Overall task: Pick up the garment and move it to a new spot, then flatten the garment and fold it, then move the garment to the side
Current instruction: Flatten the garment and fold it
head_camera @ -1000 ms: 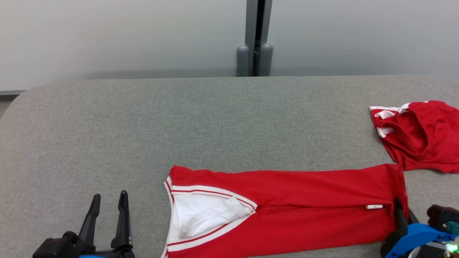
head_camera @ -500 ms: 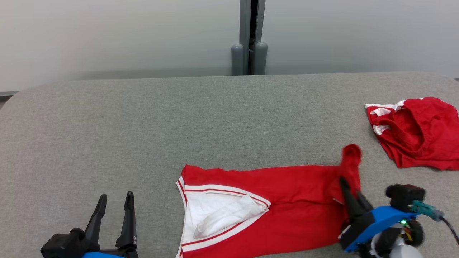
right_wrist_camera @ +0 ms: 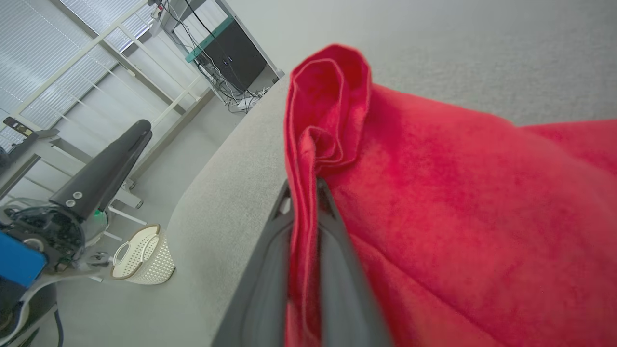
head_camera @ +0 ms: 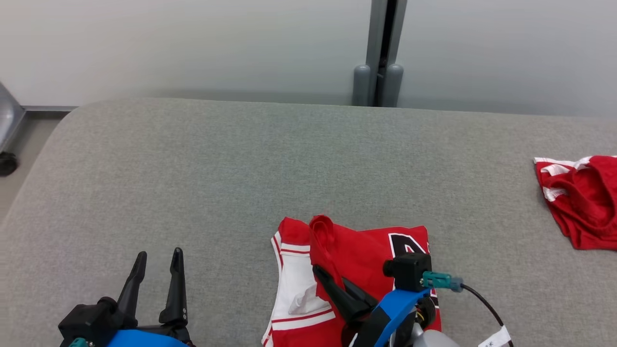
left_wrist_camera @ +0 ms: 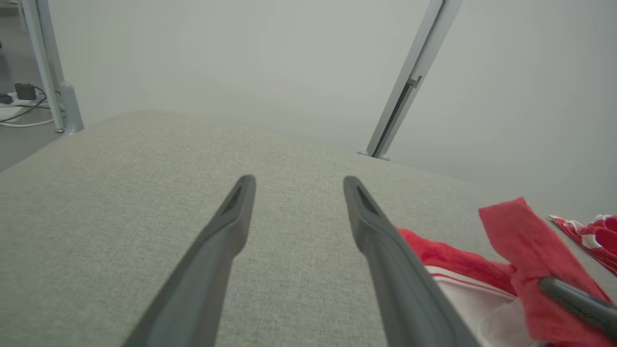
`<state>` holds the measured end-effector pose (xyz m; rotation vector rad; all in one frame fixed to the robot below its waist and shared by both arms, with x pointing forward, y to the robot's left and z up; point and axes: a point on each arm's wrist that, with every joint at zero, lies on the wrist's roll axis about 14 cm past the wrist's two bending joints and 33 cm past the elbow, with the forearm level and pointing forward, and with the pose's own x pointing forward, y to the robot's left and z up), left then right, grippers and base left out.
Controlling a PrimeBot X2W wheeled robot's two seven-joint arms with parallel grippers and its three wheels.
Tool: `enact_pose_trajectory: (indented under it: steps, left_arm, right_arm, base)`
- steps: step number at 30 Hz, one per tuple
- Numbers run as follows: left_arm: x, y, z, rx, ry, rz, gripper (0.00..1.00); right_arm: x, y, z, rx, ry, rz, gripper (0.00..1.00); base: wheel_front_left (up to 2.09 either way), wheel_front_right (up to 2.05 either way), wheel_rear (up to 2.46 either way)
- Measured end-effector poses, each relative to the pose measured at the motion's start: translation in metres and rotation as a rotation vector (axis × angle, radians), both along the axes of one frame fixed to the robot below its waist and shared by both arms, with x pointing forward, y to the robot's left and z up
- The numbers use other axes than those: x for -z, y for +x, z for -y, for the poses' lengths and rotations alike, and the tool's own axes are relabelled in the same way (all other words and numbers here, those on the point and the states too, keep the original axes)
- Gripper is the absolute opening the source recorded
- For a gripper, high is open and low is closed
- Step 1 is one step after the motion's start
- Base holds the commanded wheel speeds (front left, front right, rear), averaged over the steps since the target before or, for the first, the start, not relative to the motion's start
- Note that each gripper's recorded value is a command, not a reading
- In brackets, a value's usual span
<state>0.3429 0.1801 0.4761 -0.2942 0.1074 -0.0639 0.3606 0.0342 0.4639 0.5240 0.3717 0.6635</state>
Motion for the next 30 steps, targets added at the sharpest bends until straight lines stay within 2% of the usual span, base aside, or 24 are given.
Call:
enact_pose_trajectory:
  steps: [9, 10, 11, 12, 17, 20, 26, 30]
  left_arm:
    - [0.001, -0.010, -0.010, -0.037, 0.001, -0.002, 1.00]
    - [0.001, -0.011, -0.010, -0.038, 0.001, -0.003, 1.00]
    - [0.001, -0.011, -0.010, -0.039, 0.000, -0.004, 1.00]
    - [0.001, -0.011, -0.010, -0.040, -0.001, -0.005, 1.00]
    - [0.002, -0.010, -0.008, -0.038, -0.005, -0.004, 1.00]
    - [0.002, -0.009, -0.005, -0.032, -0.009, -0.003, 1.00]
    - [-0.001, -0.002, 0.004, -0.002, -0.010, 0.012, 1.00]
    - [-0.010, 0.006, 0.011, 0.024, 0.006, 0.046, 1.00]
  right_arm:
    - [0.017, 0.003, -0.021, -0.062, -0.030, -0.032, 0.00]
    - [0.019, 0.003, -0.022, -0.070, -0.039, -0.038, 0.05]
    - [0.020, 0.002, -0.025, -0.081, -0.040, -0.041, 0.32]
    - [0.018, 0.001, -0.028, -0.093, -0.031, -0.041, 1.00]
    - [0.002, -0.005, -0.047, -0.127, 0.064, -0.060, 1.00]
    - [-0.004, 0.004, -0.046, -0.115, 0.060, -0.018, 1.00]
    - [-0.010, 0.044, -0.011, -0.020, -0.098, 0.156, 1.00]
    - [-0.024, 0.074, 0.029, 0.112, -0.164, 0.240, 1.00]
  base:
    - [0.00, 0.00, 0.00]
    - [0.00, 0.00, 0.00]
    - [0.00, 0.00, 0.00]
    - [0.00, 0.00, 0.00]
    - [0.00, 0.00, 0.00]
    - [0.00, 0.00, 0.00]
    - [0.00, 0.00, 0.00]
    - [0.00, 0.00, 0.00]
